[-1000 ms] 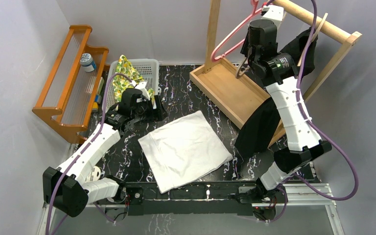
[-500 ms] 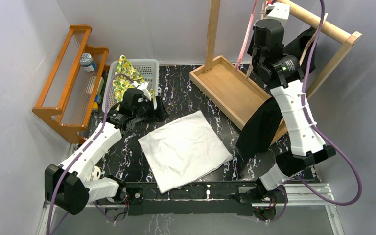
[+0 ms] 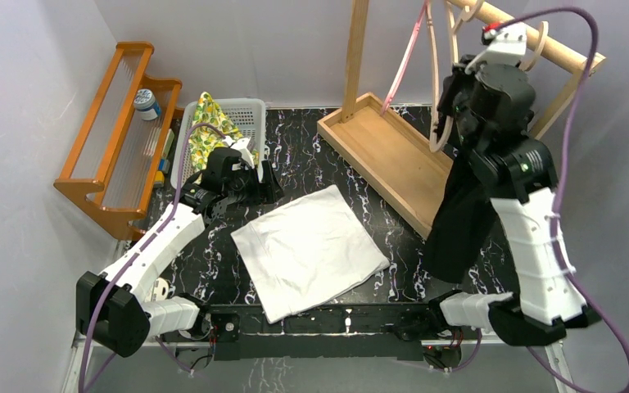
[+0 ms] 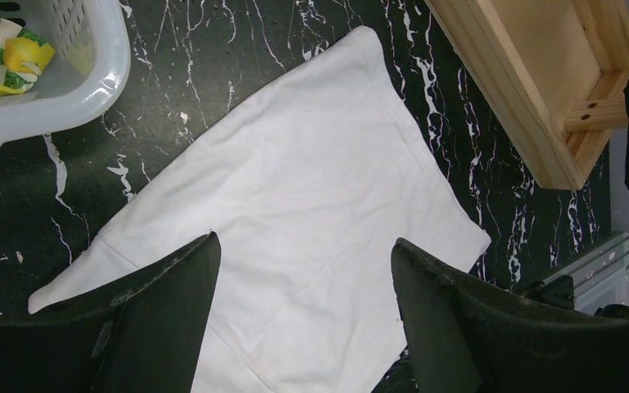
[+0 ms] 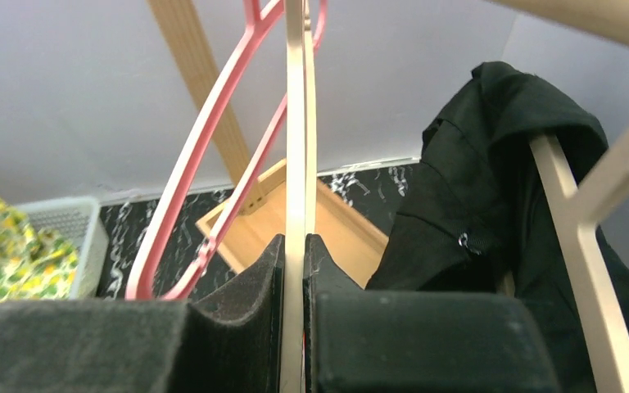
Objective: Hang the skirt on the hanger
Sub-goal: Pick up the hanger from the clothesline.
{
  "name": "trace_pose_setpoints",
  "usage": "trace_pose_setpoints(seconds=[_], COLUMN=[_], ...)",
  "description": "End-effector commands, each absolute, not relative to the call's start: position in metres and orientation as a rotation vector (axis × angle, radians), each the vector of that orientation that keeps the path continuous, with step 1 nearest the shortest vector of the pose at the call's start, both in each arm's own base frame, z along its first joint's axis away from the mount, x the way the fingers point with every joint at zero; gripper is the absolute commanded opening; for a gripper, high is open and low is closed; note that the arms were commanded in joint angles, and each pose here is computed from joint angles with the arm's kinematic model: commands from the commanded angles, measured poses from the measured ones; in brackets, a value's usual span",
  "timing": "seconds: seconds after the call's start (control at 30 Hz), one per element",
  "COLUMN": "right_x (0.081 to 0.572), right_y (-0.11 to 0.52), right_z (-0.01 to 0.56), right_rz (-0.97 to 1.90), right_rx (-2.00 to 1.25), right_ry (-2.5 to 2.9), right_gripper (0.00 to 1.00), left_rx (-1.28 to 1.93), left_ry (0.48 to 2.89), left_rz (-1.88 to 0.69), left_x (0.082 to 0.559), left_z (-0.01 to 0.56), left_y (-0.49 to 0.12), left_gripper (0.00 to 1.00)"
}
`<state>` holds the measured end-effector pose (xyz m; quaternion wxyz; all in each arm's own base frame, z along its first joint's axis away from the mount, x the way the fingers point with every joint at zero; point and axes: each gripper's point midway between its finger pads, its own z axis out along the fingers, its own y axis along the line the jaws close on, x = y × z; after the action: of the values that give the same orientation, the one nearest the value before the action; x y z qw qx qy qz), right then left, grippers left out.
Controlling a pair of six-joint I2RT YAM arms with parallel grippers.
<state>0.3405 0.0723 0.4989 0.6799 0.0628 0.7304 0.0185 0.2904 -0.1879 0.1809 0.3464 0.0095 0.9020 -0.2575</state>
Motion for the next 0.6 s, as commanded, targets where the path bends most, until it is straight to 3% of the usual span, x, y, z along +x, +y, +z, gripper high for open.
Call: trace_pose_setpoints(seconds=[0.0,0.3,0.57], right_x=[0.306,0.27,0.255], right_y=[0.082,0.097,0.083], right_z=[0.507,0.427,0.359], right_rz=[0.189,0.33,0.229], right_rx=[0.055,0.025,0.03], right_ry=[1.588,1.814,1.995], right_gripper=[0.0,0.0,0.0], left_rx=[0.023,-0.001,-0.017], left_ry=[2.304,2.318,2.325], left_rz=[-0.698,-0.718,-0.714], left_x=[0.297,0.301,0.304], left_z=[0.193,0.19,0.188], left_y=[-0.192,-0.196,-0.197], left_gripper=[0.75,0.76,0.76])
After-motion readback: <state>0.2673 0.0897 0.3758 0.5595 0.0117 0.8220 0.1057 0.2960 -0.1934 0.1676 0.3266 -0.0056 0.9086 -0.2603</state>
